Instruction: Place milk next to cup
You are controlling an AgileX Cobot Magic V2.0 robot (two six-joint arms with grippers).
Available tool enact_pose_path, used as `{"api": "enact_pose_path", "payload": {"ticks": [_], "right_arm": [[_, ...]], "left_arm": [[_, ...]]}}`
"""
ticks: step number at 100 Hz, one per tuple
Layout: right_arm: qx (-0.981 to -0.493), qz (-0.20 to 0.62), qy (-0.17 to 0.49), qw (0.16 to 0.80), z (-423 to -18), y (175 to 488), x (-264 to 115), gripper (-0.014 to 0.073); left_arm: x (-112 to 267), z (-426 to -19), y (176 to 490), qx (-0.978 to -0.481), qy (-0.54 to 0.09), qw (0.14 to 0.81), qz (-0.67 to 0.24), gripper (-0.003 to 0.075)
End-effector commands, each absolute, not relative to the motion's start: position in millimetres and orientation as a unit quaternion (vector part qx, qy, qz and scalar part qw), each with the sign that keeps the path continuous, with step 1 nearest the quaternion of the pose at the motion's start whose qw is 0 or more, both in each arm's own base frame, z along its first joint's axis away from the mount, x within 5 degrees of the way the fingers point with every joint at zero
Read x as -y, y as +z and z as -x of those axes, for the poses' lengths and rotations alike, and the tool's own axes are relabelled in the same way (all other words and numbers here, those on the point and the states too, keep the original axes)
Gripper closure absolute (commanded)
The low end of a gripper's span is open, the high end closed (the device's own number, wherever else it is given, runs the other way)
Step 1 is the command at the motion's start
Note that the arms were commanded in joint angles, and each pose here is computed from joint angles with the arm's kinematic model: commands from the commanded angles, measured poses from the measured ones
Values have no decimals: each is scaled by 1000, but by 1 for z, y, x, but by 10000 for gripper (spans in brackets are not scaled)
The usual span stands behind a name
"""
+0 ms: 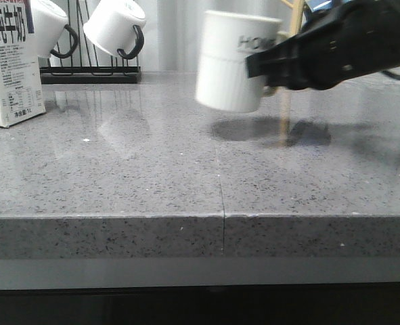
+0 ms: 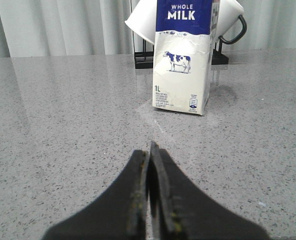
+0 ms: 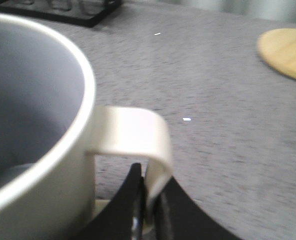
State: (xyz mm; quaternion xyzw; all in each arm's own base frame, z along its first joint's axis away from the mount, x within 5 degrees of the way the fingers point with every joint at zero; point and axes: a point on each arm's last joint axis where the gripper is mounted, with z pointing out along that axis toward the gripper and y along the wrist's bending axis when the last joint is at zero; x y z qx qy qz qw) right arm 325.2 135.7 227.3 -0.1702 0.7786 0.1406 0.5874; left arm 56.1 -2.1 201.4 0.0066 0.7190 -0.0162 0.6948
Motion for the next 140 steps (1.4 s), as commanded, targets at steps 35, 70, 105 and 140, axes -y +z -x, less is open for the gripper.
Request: {"api": "enact_pose_path", "payload": {"ticks": [35,70,105,140], "right_arm": [[-760,178,153,606,-336,238,-151,364],[-762,179,152,603,-283,247,-128,482],[-780,173,126,588,-187,271,-83,642],[-763,127,135,619,-93,294,-38,642]], "left_arm": [[2,-56,197,-694,-18,720,-2,741],[2,-56,197,-694,-18,720,-2,741],[2,-56,197,-694,-18,720,-2,741],[2,-56,197,-694,-18,720,-2,741]]}}
